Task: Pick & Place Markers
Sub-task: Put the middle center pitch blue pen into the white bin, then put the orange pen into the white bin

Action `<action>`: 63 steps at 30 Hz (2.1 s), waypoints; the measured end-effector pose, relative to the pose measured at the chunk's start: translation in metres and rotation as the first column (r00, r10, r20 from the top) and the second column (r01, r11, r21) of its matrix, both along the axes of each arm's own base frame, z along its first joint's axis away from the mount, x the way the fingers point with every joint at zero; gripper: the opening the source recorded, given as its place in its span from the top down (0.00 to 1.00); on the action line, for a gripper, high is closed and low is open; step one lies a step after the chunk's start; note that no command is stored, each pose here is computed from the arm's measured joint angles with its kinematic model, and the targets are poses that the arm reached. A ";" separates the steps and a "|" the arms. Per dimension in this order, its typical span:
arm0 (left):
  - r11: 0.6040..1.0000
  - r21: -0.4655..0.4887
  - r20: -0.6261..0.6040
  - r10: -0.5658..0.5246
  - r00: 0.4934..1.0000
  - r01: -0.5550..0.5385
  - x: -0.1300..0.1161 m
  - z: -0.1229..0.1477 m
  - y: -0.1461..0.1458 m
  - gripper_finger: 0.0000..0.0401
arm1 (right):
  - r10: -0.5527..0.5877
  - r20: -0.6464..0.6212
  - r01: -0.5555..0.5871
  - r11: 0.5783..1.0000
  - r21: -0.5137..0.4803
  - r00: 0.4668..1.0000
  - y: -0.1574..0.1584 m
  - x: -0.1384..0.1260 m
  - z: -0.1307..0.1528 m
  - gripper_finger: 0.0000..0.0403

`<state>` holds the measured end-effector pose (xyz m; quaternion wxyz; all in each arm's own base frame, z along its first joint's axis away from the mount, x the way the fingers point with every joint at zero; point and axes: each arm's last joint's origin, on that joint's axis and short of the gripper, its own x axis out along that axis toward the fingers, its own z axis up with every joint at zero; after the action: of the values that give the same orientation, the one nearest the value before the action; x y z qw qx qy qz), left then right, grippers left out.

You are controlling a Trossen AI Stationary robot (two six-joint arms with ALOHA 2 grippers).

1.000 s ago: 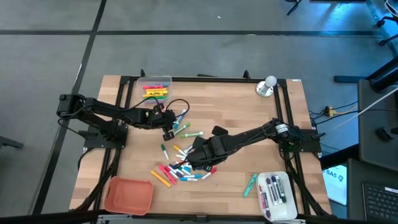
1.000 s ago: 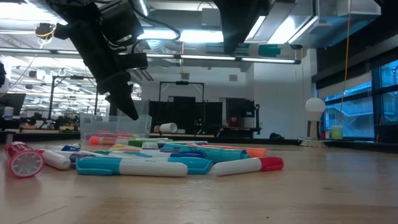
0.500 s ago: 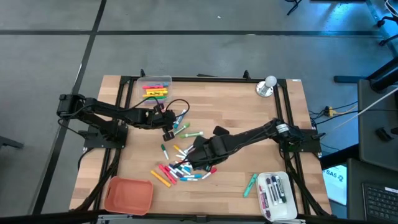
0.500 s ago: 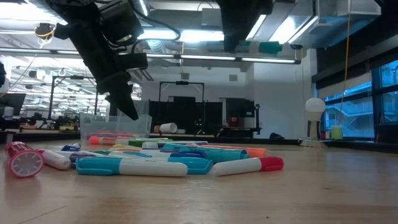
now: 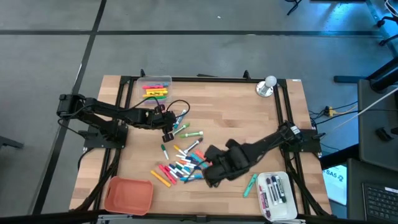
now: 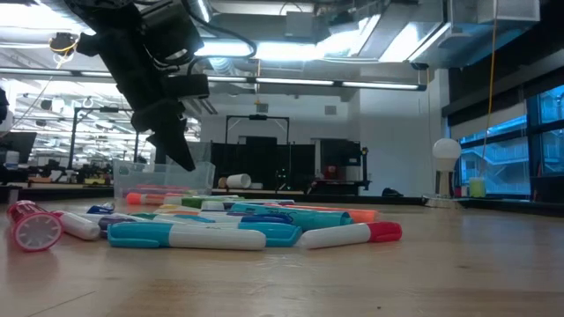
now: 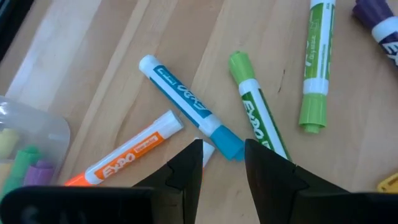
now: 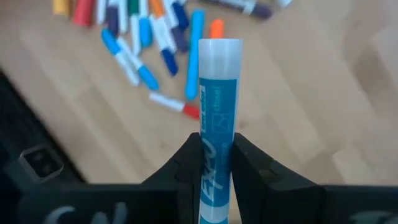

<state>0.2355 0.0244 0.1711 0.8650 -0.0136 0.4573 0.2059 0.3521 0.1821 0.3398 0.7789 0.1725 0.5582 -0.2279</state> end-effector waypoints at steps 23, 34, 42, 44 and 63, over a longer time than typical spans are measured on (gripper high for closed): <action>0.989 0.052 0.115 -0.146 0.983 0.141 0.012 0.008 -0.014 0.72 | -0.381 -0.404 0.437 0.898 0.054 0.832 0.054 -0.069 -0.071 0.83; 0.975 0.113 0.240 -0.213 0.947 0.190 0.023 0.019 -0.021 0.72 | -0.587 -0.511 0.619 0.775 -0.130 0.628 0.108 -0.144 -0.102 0.81; 0.975 0.069 0.229 -0.222 0.948 0.211 0.021 0.017 -0.031 0.72 | -0.621 -0.500 0.564 0.776 -0.282 0.603 0.099 -0.165 -0.136 0.71; 0.977 0.030 0.179 -0.213 0.960 0.211 0.017 0.012 -0.032 0.72 | -0.615 -0.492 0.556 0.783 -0.281 0.617 0.099 -0.165 -0.137 0.65; 0.993 0.090 0.181 0.057 0.982 -0.074 0.013 0.010 -0.013 0.72 | -0.329 0.215 0.372 0.905 -0.205 0.920 0.097 -0.121 -0.096 0.41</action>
<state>0.2483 0.0117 0.1810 0.8949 -0.0056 0.3669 0.2540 0.2315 0.2794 0.2437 0.7862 0.1935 0.4152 -0.4147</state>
